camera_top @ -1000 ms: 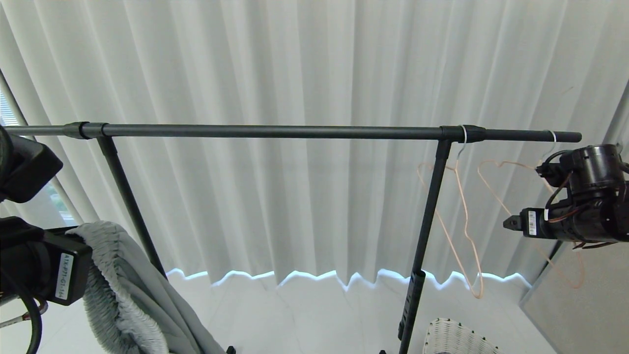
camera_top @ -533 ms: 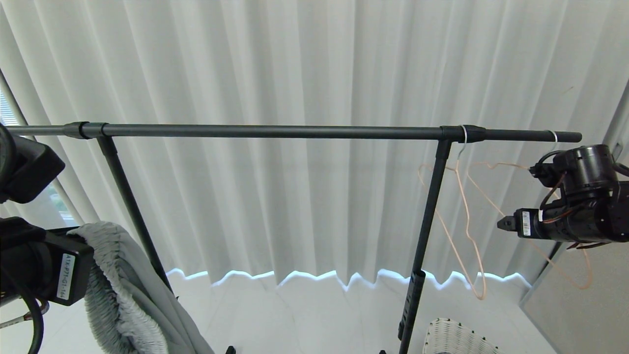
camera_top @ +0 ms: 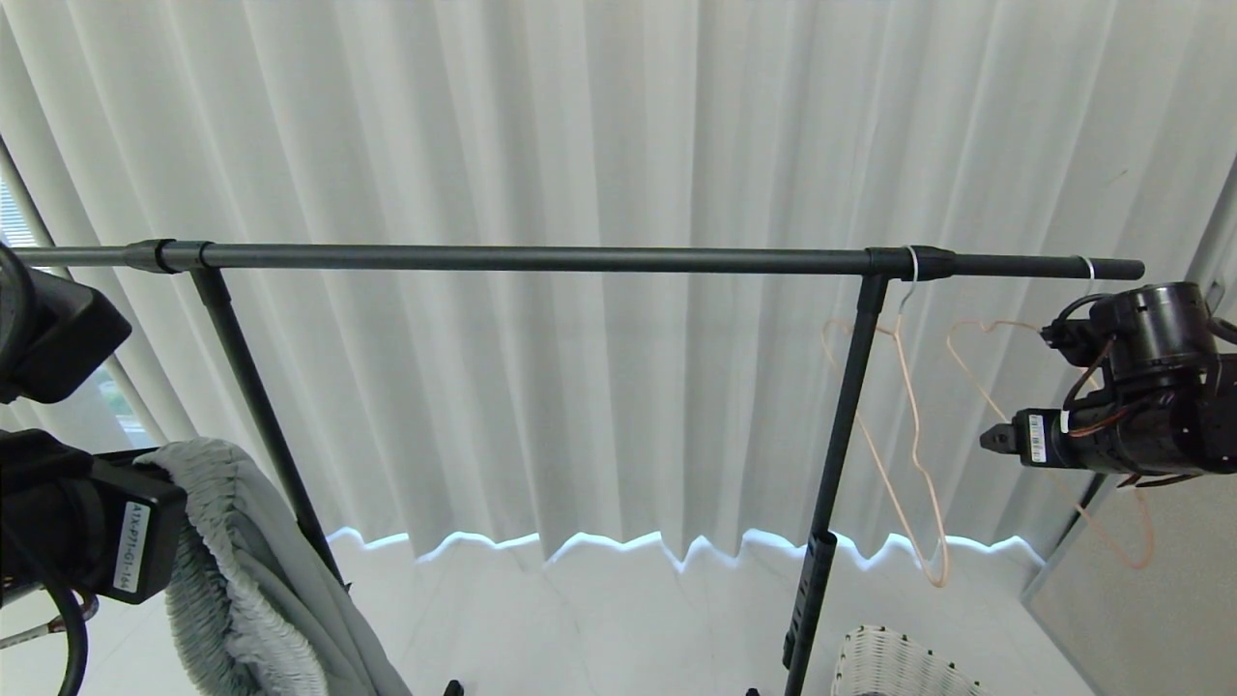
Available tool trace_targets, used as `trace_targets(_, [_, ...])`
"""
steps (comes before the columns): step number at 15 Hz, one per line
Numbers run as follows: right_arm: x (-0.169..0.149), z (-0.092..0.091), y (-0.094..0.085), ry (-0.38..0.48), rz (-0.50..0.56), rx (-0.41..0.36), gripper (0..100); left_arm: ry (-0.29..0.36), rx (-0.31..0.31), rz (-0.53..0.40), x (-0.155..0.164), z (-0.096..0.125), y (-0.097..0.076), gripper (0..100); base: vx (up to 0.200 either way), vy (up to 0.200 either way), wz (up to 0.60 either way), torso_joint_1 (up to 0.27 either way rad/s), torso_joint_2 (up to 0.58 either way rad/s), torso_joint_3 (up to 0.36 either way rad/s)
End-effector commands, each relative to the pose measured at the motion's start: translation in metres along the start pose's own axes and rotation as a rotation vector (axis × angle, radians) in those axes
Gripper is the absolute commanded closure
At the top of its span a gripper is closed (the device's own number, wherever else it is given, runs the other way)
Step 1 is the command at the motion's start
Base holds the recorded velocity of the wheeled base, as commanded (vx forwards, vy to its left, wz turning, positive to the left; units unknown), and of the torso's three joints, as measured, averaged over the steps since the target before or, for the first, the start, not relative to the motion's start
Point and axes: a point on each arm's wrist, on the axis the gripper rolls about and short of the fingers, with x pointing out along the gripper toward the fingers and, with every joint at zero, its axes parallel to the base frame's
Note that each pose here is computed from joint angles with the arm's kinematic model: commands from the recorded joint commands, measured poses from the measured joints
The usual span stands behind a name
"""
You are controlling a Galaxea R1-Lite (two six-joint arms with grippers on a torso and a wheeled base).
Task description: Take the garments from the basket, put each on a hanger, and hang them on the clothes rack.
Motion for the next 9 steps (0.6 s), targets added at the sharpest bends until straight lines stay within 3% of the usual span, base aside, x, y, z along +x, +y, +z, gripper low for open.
trace_targets(1, [0.0024, 0.0016, -0.0033, -0.002, -0.012, -0.007, 0, 0.002, 0.002, 0.000, 0.0004, 0.0000, -0.0003, 100, 0.000, 0.000, 0.00, 0.000, 0.00, 0.000])
trace_targets(8, [0.0059, 0.0080, -0.0068, -0.013, -0.023, -0.010, 0, 0.003, 0.002, 0.000, 0.0002, -0.0012, -0.0003, 100, 0.000, 0.000, 0.00, 0.000, 0.00, 0.000])
trace_targets(9, [0.0059, 0.0085, -0.0072, -0.014, -0.024, -0.009, 100, 0.001, 0.001, 0.000, -0.0002, -0.0011, -0.0001, 100, 0.000, 0.000, 0.00, 0.000, 0.00, 0.000])
